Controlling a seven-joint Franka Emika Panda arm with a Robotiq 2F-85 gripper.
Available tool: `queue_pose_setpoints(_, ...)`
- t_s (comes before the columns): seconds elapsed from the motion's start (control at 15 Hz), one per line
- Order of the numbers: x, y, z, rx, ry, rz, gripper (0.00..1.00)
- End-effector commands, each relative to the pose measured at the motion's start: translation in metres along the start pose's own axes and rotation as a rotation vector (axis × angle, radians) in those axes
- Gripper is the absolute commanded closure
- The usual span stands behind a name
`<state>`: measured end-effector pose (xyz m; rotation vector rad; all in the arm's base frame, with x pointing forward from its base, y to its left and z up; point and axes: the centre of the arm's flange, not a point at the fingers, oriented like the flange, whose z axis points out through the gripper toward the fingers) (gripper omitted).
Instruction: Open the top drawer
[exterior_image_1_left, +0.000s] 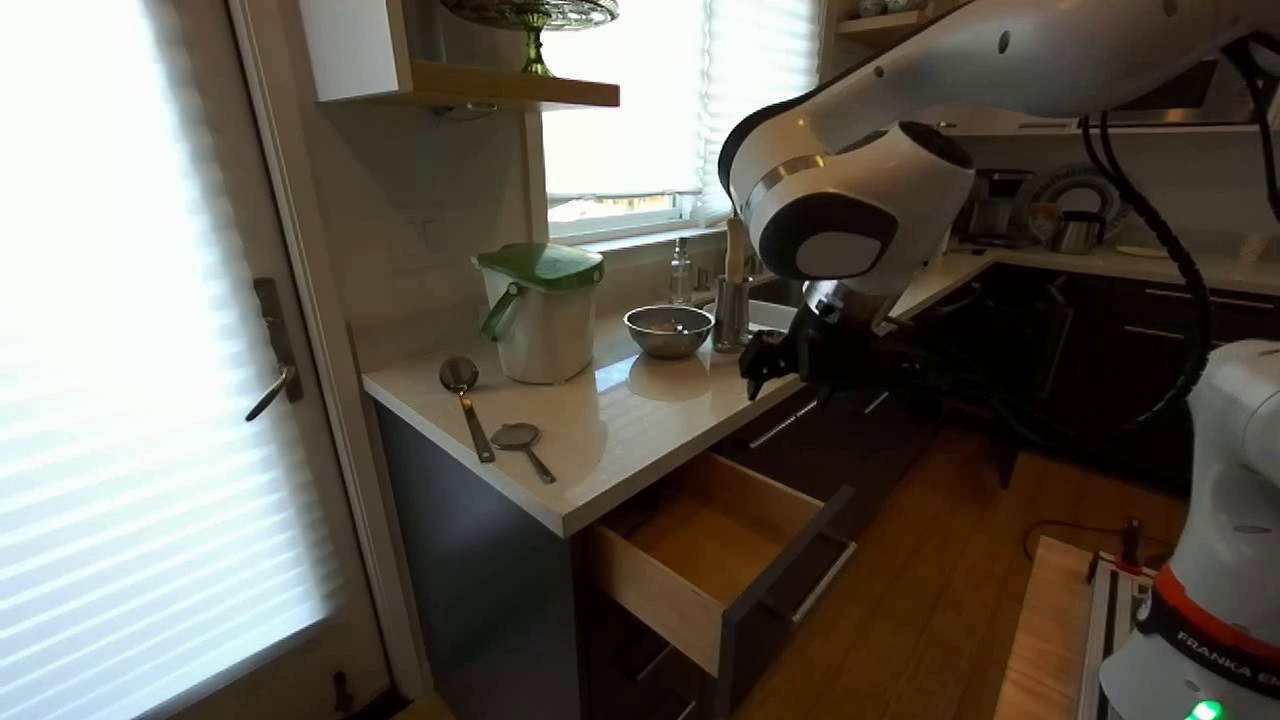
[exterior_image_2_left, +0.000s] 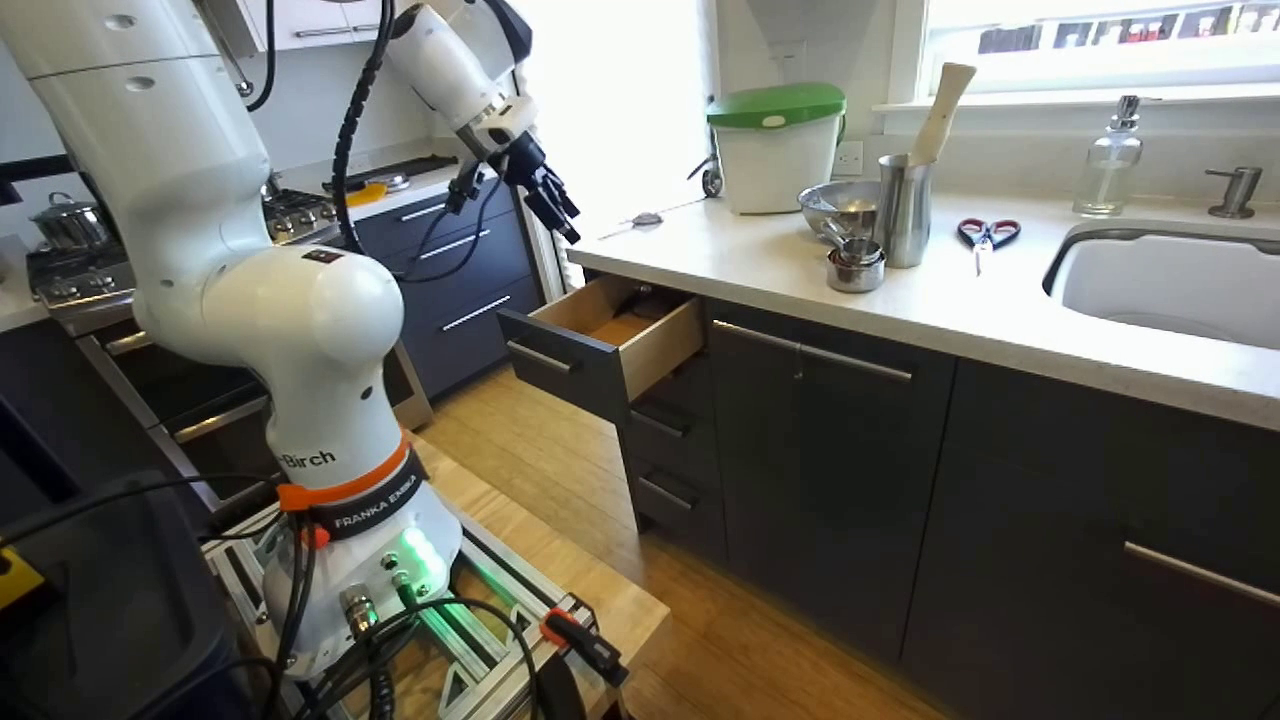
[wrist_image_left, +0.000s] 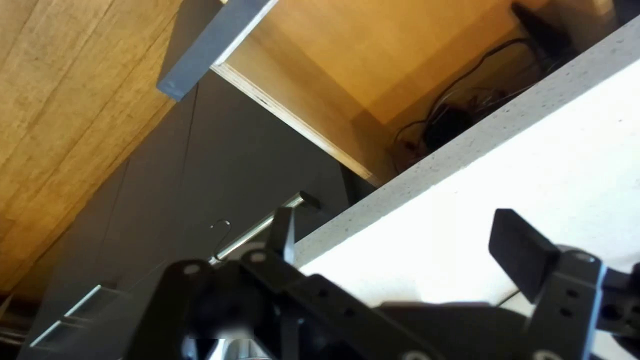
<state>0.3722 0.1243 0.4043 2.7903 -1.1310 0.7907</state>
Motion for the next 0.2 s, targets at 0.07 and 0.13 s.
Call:
queue_pose_setpoints(0.07,0.0008,-0.0013,0.0013,0.013,-0.001,-0.025,0.0)
queue_pose_setpoints(0.13,0.0002,-0.0018,0.001,0.015,-0.001,-0.03,0.0)
